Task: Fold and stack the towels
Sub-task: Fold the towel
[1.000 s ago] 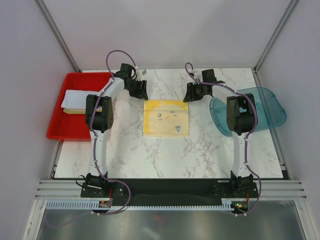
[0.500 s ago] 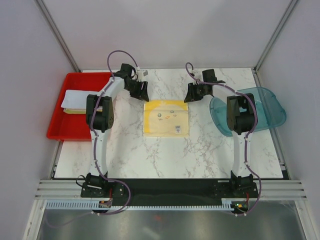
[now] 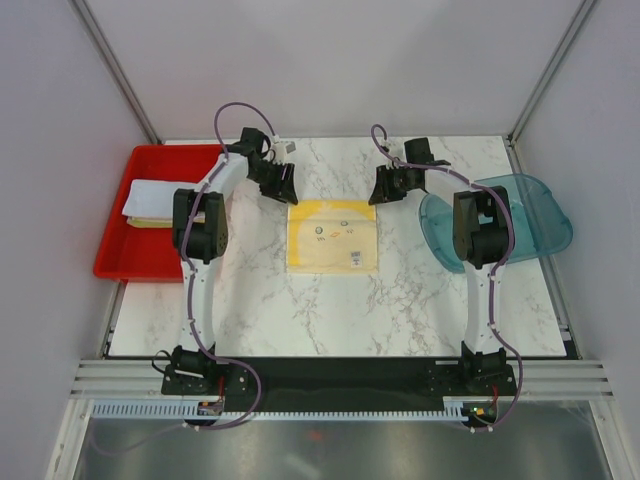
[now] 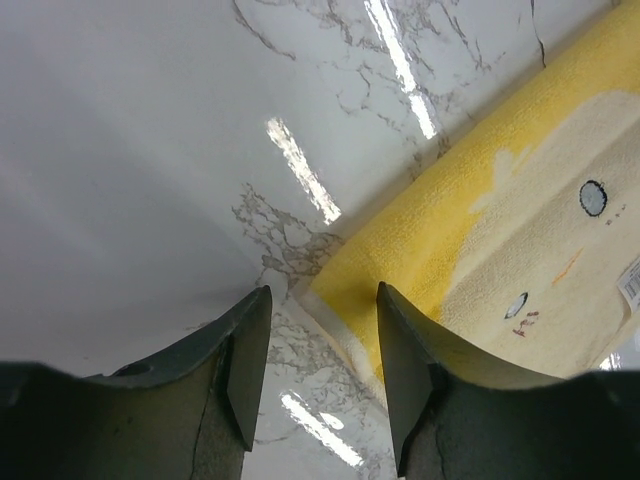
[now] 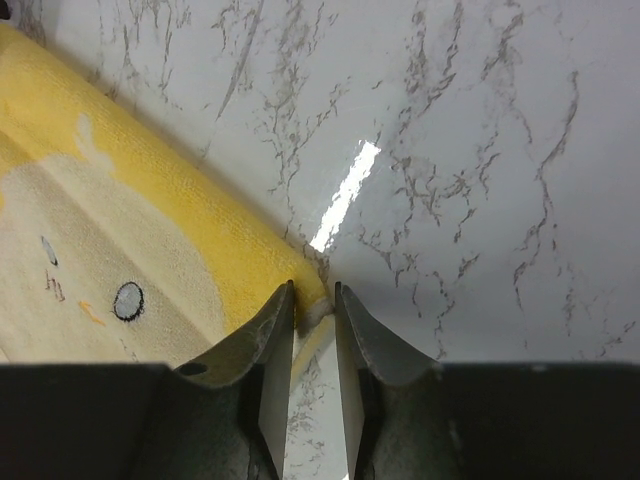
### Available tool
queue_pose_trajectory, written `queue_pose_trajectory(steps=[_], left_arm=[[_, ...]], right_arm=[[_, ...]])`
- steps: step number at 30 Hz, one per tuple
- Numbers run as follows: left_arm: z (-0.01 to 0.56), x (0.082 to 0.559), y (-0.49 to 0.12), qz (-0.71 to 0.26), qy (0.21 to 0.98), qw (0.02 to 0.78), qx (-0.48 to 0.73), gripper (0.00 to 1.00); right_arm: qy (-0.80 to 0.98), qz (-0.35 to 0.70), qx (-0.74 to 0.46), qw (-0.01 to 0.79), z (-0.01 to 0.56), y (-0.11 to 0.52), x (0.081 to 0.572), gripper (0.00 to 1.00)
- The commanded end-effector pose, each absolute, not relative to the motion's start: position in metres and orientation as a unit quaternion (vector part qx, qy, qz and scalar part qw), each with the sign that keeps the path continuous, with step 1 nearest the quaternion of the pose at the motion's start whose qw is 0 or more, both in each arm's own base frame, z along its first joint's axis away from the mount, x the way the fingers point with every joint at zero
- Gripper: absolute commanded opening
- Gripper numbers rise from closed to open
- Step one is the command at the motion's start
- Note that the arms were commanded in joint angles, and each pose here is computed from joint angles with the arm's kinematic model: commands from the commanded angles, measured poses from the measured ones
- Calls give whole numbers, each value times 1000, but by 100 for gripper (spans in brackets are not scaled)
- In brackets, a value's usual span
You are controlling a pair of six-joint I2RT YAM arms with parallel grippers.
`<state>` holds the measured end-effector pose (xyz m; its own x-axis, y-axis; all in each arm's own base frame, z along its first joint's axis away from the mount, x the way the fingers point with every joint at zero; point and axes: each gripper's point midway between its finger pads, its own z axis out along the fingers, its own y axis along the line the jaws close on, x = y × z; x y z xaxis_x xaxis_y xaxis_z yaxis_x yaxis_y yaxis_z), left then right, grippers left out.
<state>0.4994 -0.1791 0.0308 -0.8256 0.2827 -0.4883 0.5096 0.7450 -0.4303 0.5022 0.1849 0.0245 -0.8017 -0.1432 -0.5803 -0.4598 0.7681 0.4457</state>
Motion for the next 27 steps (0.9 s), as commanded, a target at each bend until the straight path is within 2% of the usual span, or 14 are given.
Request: queue_pose_trajectory(steps=[1,6,8,12,13,15,16,27], left_arm=[[24,504,-178,-286,912,193,220,54],[25,504,-180,-293,909,193,224,49],[25,504,-181,-295,909,192,223,44],[26,505,-184,-304,907,191,222,21],[27,506,-185,-307,905,192,223,13],[30,506,-189,-319,900,194,224,3],[32,509,-190,-318,900,197,222,2],[85,525,-188,-298,892,262,217,2]], right_arm=[[897,299,-177,274,24,185,511,30],[898,298,-176,273,23,184,511,26],[898,299,-176,272,22,184,511,24],[896,300,-177,274,22,185,514,20],[896,300,-178,273,21,185,514,15],[895,301,-180,275,22,187,514,8],[895,301,-182,276,21,186,515,0],[874,293,-212,324,61,185,522,0]])
